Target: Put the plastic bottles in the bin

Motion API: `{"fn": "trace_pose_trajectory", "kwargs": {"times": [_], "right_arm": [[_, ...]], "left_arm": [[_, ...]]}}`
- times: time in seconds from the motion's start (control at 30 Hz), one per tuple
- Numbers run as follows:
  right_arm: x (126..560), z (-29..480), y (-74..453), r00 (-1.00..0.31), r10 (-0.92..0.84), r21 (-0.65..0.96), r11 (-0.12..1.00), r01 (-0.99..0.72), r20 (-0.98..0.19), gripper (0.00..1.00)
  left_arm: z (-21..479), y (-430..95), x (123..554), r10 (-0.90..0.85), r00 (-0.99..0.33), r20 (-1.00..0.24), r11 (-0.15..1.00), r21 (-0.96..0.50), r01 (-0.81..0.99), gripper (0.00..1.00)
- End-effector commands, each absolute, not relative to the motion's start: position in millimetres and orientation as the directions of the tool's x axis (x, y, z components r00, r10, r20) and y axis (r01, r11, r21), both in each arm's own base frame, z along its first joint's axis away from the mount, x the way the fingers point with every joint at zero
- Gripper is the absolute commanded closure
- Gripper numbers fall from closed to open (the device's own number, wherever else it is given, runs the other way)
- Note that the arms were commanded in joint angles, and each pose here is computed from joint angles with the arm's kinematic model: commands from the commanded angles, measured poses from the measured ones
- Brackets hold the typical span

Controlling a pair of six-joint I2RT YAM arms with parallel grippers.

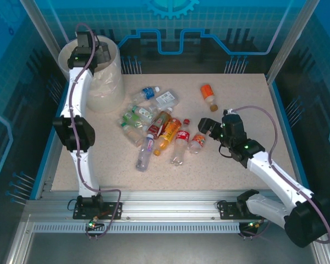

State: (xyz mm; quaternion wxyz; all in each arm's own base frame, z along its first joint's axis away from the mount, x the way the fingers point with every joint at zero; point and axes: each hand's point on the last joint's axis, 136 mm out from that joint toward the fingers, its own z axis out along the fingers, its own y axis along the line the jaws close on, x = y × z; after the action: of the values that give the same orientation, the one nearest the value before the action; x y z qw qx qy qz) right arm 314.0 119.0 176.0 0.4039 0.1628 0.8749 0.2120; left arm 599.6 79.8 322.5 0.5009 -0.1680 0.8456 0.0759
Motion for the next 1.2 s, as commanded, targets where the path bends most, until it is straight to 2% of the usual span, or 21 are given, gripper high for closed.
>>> {"fn": "trace_pose_trajectory", "kwargs": {"times": [0.0,0.17,0.33,0.47,0.63,0.83,1.17], "right_arm": [[307.7,151.9,113.9,-0.654,0.507,0.512,0.833,0.207,-0.561,0.0],[287.1,111.4,120.2,-0.749,0.487,0.413,0.857,0.31,-0.449,0.0],[281.6,91.6,154.3,-0.819,0.418,0.386,0.884,0.265,-0.394,0.0],[283.8,81.8,164.8,-0.797,0.46,0.376,0.871,0.317,-0.393,0.02],[293.7,73.6,163.2,-0.747,0.525,0.389,0.84,0.378,-0.407,0.08],[298.5,64.2,168.7,-0.761,0.508,0.381,0.849,0.365,-0.403,0.15],[303.5,42.4,176.5,-0.775,0.512,0.387,0.843,0.373,-0.37,0.23]], "left_arm": [[378.1,49.6,579.1,-0.275,-0.351,-0.895,0.944,-0.183,-0.273,0.01],[403.0,32.5,559.2,-0.356,-0.29,-0.888,0.929,-0.302,-0.215,0.01],[419.7,-4.7,530.3,-0.447,-0.292,-0.846,0.888,-0.458,-0.033,0.01],[422.4,-57.1,500.5,-0.507,-0.355,-0.785,0.782,-0.593,0.194,0.01],[413.0,-114.4,468.5,-0.463,-0.45,-0.764,0.716,-0.622,0.318,0.01],[392.0,-155.3,439.4,-0.415,-0.523,-0.745,0.681,-0.635,0.365,0.01],[364.4,-160.7,424.6,-0.428,-0.582,-0.691,0.653,-0.682,0.33,0.01]]}}
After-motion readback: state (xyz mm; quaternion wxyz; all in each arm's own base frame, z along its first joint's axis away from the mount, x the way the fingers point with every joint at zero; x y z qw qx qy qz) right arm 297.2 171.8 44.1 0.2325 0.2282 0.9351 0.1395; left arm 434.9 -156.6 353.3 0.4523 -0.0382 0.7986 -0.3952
